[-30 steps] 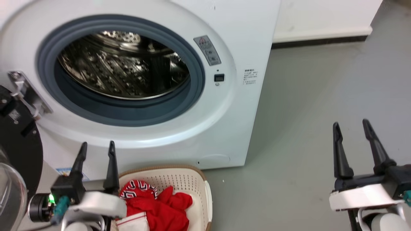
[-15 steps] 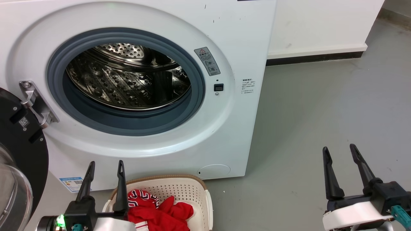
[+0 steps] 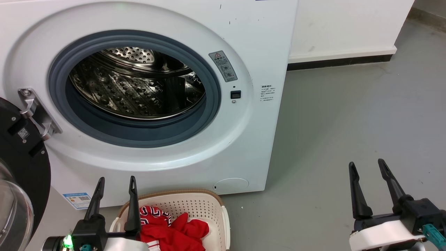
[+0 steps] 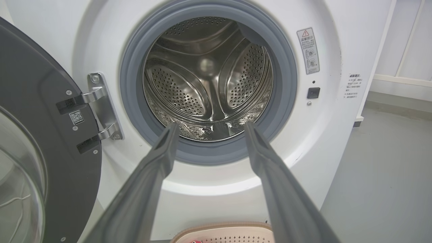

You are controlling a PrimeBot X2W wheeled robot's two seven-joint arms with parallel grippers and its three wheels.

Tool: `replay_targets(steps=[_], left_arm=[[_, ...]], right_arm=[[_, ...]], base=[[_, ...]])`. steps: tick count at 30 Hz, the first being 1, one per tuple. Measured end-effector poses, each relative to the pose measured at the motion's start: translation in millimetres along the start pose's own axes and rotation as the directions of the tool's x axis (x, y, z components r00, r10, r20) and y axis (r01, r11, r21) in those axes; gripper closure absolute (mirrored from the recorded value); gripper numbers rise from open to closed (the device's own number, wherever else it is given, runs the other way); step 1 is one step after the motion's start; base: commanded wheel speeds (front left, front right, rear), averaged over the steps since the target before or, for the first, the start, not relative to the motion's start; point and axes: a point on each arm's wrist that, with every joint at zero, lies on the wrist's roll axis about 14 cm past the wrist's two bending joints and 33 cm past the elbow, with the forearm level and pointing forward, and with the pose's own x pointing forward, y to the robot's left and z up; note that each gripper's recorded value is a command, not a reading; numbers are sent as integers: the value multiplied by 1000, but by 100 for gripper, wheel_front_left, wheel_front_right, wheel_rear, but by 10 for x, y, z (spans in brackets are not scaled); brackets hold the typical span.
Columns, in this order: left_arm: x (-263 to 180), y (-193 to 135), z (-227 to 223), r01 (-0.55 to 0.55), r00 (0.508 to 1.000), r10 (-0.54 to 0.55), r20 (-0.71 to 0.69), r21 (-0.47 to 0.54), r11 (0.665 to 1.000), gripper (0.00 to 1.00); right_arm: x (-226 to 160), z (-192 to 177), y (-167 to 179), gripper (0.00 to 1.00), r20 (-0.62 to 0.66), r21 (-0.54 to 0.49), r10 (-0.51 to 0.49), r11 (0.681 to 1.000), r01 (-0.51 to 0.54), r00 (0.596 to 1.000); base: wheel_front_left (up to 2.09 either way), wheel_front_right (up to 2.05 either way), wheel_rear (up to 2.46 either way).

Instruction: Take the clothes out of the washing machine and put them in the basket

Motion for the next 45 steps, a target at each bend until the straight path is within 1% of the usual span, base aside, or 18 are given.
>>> replay_targets(steps=[12, 13, 18, 20, 21, 28, 37, 45], left_arm=[[-15, 10, 16, -10, 1000, 10, 4, -15, 1000, 0], [-21, 9, 6, -10, 1000, 10, 1, -22, 1000, 100], [-96, -3, -201, -16, 997, 13, -73, -39, 999, 100], [-108, 25, -254, -33, 995, 26, -99, -74, 997, 100], [-114, 65, -293, -58, 992, 42, -120, -133, 989, 100], [-91, 107, -334, -100, 987, 61, -149, -266, 959, 100], [-64, 144, -377, -144, 981, 73, -181, -415, 898, 100], [-39, 175, -412, -179, 975, 79, -206, -527, 831, 100]], right_arm=[[13, 35, -30, 0, 11, -2, -8, 1000, 8, 1000], [7, 25, -30, 100, 8, -2, -8, 1000, 9, 1000], [-92, -183, -32, 100, -62, 14, -14, 1000, 15, 998], [-93, -198, -40, 100, -68, 56, -23, 998, 26, 997], [-91, -218, -55, 100, -76, 120, -36, 992, 45, 996], [-82, -277, -91, 100, -104, 254, -60, 964, 85, 993], [-22, -284, -120, 100, -115, 405, -79, 907, 120, 990], [-13, -342, -134, 100, -144, 518, -89, 842, 152, 986]], base=[[0, 0, 0], [0, 0, 0], [0, 0, 0], [0, 0, 0], [0, 0, 0], [0, 0, 0], [0, 0, 0], [0, 0, 0]])
